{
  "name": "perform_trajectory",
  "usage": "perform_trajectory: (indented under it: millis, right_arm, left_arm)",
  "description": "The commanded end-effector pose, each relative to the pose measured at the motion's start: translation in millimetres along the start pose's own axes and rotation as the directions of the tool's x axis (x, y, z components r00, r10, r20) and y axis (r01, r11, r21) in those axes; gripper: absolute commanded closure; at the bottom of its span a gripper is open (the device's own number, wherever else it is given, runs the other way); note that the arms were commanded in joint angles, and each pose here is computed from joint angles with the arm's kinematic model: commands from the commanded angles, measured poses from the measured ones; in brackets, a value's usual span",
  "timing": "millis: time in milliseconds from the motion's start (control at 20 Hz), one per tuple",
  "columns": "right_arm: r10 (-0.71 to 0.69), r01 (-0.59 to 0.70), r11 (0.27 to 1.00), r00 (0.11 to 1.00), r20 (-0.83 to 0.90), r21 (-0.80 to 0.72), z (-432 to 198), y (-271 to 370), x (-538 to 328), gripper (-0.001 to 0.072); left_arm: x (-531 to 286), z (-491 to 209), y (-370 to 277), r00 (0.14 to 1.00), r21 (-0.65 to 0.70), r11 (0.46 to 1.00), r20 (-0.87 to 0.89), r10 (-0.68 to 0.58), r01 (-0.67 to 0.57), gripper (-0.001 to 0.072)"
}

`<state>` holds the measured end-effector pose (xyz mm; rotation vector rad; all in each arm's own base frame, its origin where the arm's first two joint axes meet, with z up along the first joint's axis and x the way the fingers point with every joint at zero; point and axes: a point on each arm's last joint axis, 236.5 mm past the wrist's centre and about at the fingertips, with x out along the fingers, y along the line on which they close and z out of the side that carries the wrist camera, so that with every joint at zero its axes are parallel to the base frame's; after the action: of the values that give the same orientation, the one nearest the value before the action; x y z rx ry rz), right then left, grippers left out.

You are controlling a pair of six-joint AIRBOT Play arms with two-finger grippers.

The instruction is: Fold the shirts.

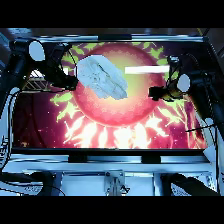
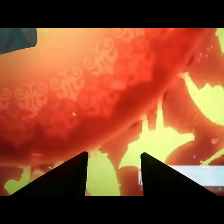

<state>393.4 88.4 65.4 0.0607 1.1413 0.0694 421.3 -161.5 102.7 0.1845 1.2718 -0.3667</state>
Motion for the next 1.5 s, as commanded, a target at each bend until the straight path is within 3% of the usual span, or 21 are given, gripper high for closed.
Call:
perform_trajectory:
  millis: [0, 250, 400, 550, 700, 750, 800, 850, 1000, 1150, 1200, 1300, 1350, 1450]
  right_arm:
    - [0.001, -0.001, 1.000, 1.000, 0.001, 0.000, 0, 0, 0, 0.0255]
    - [0.017, -0.017, 1.000, 0.998, 0.061, 0.001, 14, 4, -1, 0.0255]
    - [0.044, -0.045, 0.999, 0.985, 0.167, 0.000, 39, 11, -4, 0.0255]
    - [0.146, -0.157, 0.986, 0.976, 0.159, 0.057, 38, 35, -6, 0.0256]
    - [0.164, -0.177, 0.982, 0.973, 0.161, 0.066, 38, 39, -6, 0.0256]
    - [0.165, -0.178, 0.982, 0.972, 0.165, 0.065, 39, 39, -7, 0.0256]
    - [0.171, -0.184, 0.981, 0.971, 0.167, 0.068, 40, 41, -7, 0.0255]
    - [0.178, -0.191, 0.979, 0.970, 0.165, 0.072, 39, 42, -7, 0.0255]
    - [0.181, -0.197, 0.978, 0.965, 0.189, 0.071, 45, 43, -8, 0.0255]
    - [0.213, -0.240, 0.967, 0.947, 0.242, 0.089, 60, 52, -2, 0.0255]
    - [0.228, -0.258, 0.961, 0.945, 0.236, 0.102, 61, 56, 3, 0.0255]
    - [0.232, -0.259, 0.959, 0.951, 0.206, 0.116, 56, 57, 16, 0.0255]
    - [0.230, -0.255, 0.959, 0.954, 0.193, 0.119, 55, 57, 22, 0.0255]
    - [0.229, -0.251, 0.959, 0.959, 0.168, 0.129, 51, 57, 33, 0.0255]
  left_arm:
    - [0, 0, 0, 1.000, 0.000, 1.000, 0.000, 0.000, 0.000, 0.0316]
    - [1, 5, -4, 1.000, -0.001, 1.000, 0.020, -0.017, 0.017, 0.0316]
    - [0, 33, -2, 0.991, -0.002, 1.000, 0.134, -0.010, 0.011, 0.0316]
    - [-1, 40, -5, 0.986, -0.020, 0.999, 0.166, -0.024, 0.028, 0.0317]
    - [-2, 66, 18, 0.962, -0.027, 0.998, 0.267, 0.060, -0.054, 0.0317]
    - [-3, 76, 29, 0.948, -0.032, 0.995, 0.303, 0.095, -0.089, 0.0337]
    - [-5, 83, 41, 0.933, -0.036, 0.991, 0.334, 0.135, -0.130, 0.0589]
    - [-10, 93, 52, 0.912, -0.050, 0.984, 0.371, 0.176, -0.170, 0.0658]
    - [-20, 125, 68, 0.841, -0.079, 0.978, 0.500, 0.206, -0.193, 0.0656]
    - [-6, 137, 74, 0.826, -0.084, 0.978, 0.524, 0.206, -0.190, 0.0652]
    - [4, 137, 74, 0.836, -0.086, 0.979, 0.511, 0.202, -0.184, 0.0524]
    - [22, 136, 72, 0.852, -0.083, 0.981, 0.487, 0.193, -0.174, 0.0195]
    - [30, 137, 72, 0.855, -0.082, 0.981, 0.482, 0.192, -0.174, 0.0084]
    - [46, 136, 79, 0.865, -0.088, 0.981, 0.462, 0.196, -0.175, 0.0077]
